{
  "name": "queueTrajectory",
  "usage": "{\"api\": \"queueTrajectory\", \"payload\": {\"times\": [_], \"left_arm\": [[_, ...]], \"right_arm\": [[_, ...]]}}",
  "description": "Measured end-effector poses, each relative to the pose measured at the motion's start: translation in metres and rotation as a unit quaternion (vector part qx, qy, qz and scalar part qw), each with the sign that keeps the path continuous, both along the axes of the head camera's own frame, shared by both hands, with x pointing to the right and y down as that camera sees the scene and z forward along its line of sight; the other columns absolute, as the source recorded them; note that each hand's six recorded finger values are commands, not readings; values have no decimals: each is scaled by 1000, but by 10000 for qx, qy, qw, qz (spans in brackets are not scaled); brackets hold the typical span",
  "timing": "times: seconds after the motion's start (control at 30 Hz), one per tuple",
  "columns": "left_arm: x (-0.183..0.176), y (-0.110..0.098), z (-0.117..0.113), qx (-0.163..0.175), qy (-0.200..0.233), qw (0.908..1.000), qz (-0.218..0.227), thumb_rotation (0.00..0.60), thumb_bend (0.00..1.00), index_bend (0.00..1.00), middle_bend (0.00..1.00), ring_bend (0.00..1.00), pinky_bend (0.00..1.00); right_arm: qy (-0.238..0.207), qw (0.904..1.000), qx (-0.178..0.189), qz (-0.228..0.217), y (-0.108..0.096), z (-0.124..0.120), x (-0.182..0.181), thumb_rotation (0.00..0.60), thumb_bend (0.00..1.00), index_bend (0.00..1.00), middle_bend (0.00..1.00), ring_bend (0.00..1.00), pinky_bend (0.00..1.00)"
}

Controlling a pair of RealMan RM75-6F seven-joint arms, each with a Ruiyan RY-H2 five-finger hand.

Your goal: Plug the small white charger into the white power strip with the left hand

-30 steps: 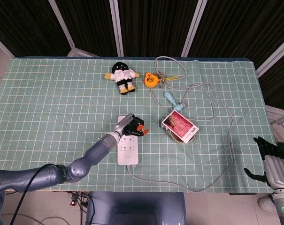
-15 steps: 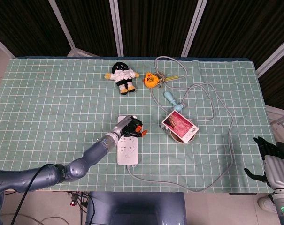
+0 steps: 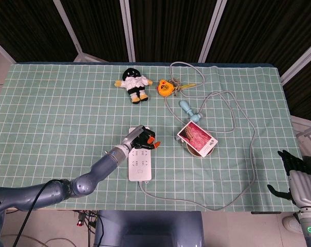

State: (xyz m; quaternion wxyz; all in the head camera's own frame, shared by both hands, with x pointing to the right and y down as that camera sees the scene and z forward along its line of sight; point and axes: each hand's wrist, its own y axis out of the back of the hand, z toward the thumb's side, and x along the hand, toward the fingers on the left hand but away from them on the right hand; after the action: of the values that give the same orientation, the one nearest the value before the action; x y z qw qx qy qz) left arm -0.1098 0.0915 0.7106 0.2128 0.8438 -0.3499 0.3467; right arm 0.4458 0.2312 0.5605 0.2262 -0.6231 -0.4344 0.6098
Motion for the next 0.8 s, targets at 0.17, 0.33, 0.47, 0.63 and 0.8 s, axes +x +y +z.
{"api": "queueTrajectory", "payload": {"times": [0.17,0.33,0.47,0.63,0.8], "left_arm": [[-3,1,1,-1,-20,10000,-9,600,340,855,990,952,1000],[-6,4,2,-29,-40,10000,2,600,340,856,990,952,1000],[-7,7,4,-44,-53,10000,20,600,340,855,990,951,1000],[-5,5,3,-24,-26,10000,-13,600,340,849,987,950,1000],[-3,-5,-7,156,82,9997,-149,600,340,794,942,916,1000]], "right_arm": [[-1,10000,6,5,0,0,0,600,303,0,0,0,0],[1,10000,16,-4,0,0,0,600,304,0,0,0,0],[1,10000,24,-4,0,0,0,600,304,0,0,0,0],[5,10000,25,-6,0,0,0,600,304,0,0,0,0],[13,10000,35,-26,0,-1,-1,600,304,0,0,0,0]]}}
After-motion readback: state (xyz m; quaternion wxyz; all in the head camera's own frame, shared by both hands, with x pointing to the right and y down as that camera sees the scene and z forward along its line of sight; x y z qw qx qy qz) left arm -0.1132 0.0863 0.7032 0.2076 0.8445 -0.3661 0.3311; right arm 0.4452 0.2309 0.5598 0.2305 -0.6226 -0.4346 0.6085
